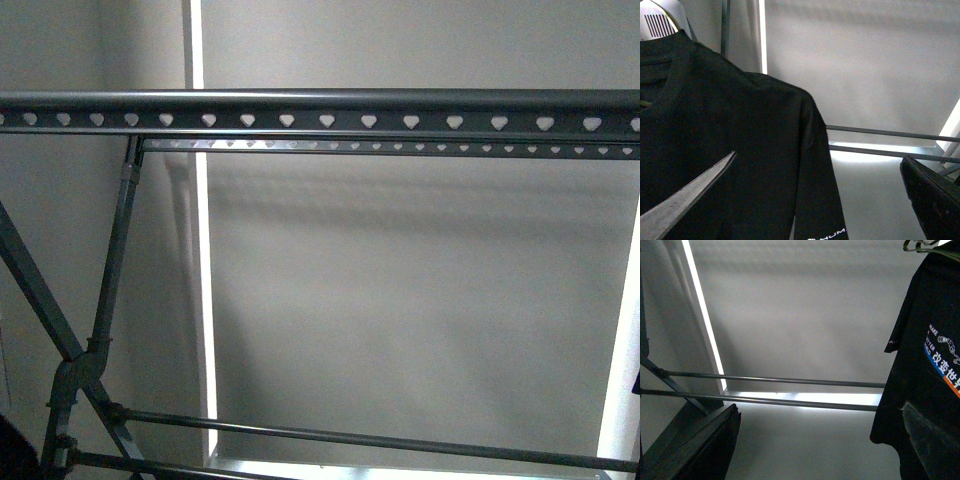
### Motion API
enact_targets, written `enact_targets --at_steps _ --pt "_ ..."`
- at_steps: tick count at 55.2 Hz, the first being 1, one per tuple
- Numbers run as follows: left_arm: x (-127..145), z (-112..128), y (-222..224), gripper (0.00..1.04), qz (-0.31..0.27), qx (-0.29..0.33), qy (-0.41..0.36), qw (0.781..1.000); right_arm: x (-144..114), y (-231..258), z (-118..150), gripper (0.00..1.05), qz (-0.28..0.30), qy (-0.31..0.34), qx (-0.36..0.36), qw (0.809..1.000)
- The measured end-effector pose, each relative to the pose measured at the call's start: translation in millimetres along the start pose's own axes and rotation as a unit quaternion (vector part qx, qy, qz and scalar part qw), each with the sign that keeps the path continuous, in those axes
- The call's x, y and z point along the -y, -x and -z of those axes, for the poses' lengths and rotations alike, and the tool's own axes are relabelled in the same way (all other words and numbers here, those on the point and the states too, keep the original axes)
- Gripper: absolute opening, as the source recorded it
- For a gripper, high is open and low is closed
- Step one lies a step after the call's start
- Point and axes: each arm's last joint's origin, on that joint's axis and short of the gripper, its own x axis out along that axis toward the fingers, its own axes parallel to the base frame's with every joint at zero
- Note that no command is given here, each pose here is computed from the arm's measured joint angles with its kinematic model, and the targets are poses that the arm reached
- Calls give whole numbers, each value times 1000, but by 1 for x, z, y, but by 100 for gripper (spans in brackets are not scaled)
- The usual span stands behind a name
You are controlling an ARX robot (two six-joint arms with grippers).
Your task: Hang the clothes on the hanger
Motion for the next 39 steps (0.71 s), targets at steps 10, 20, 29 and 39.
enact_targets --at_steps 10,20,29,39 --pt "0 0 0 98 0 0 0 1000 0 0 0 97 0 0 0 1000" --pt "-1 -1 -5 98 52 -24 37 998 0 0 0 97 0 0 0 1000" --pt "-17 -35 -54 98 -89 -105 221 966 0 0 0 97 -1 0 0 1000" --pt "-17 -59 -118 98 -184 -121 336 916 0 0 0 97 -1 0 0 1000"
